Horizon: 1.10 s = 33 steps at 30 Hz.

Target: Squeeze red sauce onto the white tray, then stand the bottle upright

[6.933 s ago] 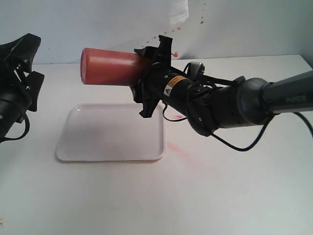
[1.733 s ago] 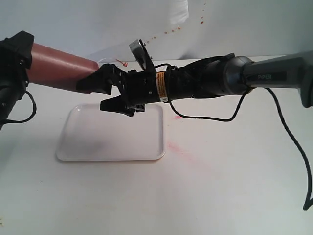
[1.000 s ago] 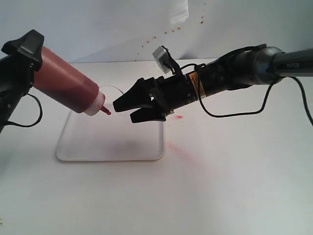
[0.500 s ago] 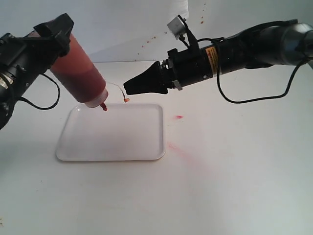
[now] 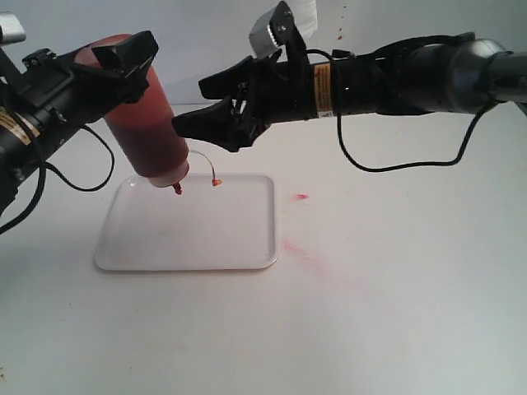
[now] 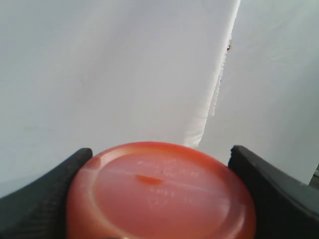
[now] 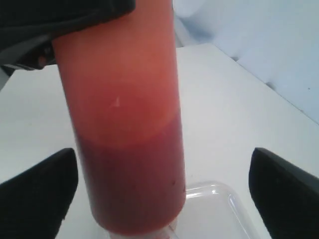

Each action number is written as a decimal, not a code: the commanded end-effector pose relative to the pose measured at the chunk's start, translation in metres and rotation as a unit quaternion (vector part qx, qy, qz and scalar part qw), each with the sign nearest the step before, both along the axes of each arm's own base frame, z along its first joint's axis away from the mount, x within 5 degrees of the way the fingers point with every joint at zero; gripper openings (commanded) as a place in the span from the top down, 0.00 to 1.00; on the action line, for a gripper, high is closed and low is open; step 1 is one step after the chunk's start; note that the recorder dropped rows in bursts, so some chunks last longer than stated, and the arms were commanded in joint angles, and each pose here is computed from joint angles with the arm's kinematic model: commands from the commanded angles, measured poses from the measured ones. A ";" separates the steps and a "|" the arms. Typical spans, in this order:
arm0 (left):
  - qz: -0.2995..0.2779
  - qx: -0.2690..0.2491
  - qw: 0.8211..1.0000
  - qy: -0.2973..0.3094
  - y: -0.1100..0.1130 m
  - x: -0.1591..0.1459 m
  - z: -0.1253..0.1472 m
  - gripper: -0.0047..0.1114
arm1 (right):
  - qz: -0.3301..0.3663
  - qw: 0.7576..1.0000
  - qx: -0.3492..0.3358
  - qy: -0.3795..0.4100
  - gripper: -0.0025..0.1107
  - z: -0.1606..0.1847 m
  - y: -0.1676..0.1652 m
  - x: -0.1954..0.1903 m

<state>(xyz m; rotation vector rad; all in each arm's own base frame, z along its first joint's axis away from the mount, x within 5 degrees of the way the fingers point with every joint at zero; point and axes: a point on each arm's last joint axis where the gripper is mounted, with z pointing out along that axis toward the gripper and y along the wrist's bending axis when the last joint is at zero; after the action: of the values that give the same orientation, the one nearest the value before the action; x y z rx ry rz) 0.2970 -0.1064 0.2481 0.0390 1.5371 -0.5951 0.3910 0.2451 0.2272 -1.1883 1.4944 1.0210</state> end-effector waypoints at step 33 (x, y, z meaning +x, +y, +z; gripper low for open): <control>-0.007 -0.001 0.999 -0.052 -0.003 0.003 0.010 0.62 | -0.047 0.999 0.005 0.019 0.09 -0.013 0.052 -0.016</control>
<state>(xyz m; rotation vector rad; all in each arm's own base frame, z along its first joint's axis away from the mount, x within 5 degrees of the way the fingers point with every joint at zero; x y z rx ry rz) 0.2989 -0.1092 0.2444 0.0976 1.5387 -0.5696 0.3731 0.2978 0.2131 -1.1241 1.5491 0.9950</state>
